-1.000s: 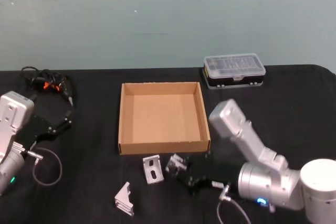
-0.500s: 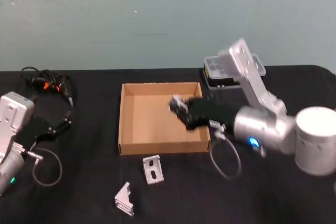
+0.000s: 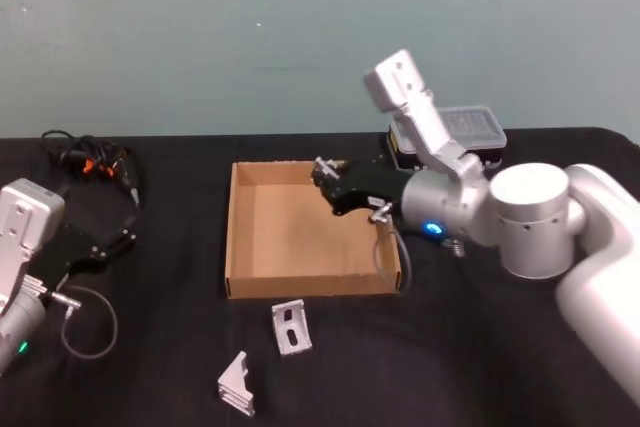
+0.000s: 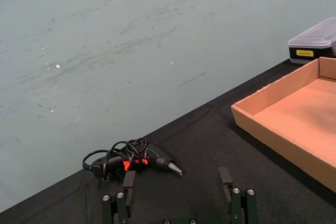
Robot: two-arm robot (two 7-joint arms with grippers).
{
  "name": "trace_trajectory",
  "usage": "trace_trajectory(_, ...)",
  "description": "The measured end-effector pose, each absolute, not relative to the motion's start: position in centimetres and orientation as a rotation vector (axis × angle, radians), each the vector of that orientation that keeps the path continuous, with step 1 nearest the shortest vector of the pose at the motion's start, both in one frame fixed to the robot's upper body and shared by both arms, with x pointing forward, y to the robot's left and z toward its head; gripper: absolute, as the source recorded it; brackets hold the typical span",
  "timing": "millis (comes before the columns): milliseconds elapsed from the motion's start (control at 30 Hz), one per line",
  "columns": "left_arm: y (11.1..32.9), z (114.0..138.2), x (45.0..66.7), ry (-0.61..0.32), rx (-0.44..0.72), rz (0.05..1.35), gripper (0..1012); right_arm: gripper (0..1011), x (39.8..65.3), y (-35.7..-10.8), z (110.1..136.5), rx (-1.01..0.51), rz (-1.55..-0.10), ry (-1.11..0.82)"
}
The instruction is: Use one hand to pick up the angle iron from the table and place it into the box.
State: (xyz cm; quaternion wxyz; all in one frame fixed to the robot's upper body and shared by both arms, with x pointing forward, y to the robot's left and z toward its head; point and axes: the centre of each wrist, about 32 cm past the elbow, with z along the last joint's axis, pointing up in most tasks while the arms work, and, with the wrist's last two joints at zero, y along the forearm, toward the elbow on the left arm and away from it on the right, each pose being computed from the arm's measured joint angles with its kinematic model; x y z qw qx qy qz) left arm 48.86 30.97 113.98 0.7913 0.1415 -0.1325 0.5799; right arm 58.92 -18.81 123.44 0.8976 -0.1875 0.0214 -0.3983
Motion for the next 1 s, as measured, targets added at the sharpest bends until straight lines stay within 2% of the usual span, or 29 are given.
trace_trajectory(533, 31.0, 114.0, 48.9, -0.285, 0.304, 1.248, 1000, 100, 61.9, -16.2, 121.3, -0.535, -0.82, 0.072)
trace_trajectory(1000, 31.0, 114.0, 48.9, -0.285, 0.304, 1.248, 1000, 101, 61.8, -16.3, 121.6, -0.528, -0.818, 0.066)
